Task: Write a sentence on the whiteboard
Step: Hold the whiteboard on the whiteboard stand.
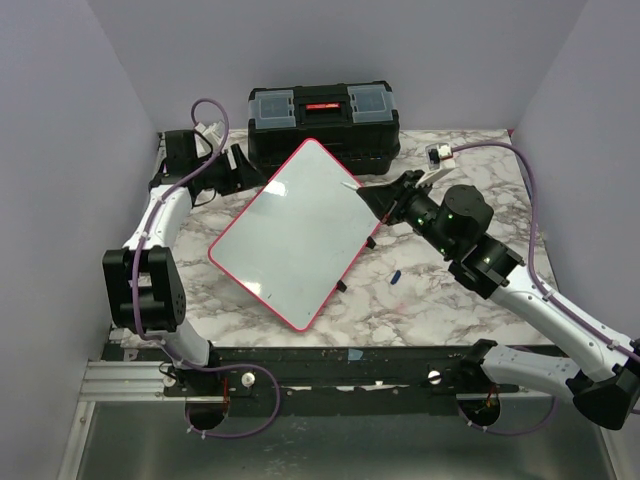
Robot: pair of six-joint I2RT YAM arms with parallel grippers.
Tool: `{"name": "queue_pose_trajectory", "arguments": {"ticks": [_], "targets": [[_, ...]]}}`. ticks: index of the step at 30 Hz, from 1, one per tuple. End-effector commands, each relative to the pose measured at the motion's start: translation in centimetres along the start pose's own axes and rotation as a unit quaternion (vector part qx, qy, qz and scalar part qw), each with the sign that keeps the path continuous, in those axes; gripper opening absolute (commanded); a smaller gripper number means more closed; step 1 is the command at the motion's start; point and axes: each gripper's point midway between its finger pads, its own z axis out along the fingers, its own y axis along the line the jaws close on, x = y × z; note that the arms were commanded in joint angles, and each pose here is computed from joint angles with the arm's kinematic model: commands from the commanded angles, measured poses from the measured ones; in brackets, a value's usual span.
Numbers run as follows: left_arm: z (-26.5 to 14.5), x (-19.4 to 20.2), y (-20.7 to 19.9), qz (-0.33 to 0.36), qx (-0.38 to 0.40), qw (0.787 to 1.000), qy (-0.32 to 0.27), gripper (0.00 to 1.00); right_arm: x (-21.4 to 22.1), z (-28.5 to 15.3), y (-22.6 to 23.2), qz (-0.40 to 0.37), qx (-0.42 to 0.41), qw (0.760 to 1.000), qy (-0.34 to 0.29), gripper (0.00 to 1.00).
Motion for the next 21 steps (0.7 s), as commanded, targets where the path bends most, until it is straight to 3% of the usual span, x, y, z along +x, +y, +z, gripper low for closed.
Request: {"name": "queue_pose_trajectory", "arguments": {"ticks": [1, 15, 21], "targets": [[0.8, 0.4, -0.5, 0.001, 0.052, 0.999, 0.006, 0.62, 0.7, 0.1, 1.2, -0.003, -0.036, 0.999, 0.017, 0.01], [4.0, 2.7, -0.8, 0.001, 0.107, 0.992, 0.061, 0.43, 2.6, 1.8, 1.2, -0.006, -0.040, 0.997, 0.058, 0.01], [4.4, 2.9, -1.2, 0.005, 0.120, 0.990, 0.068, 0.21, 4.0, 2.6, 1.9, -0.016, -0.067, 0.994, 0.089, 0.01]]}}
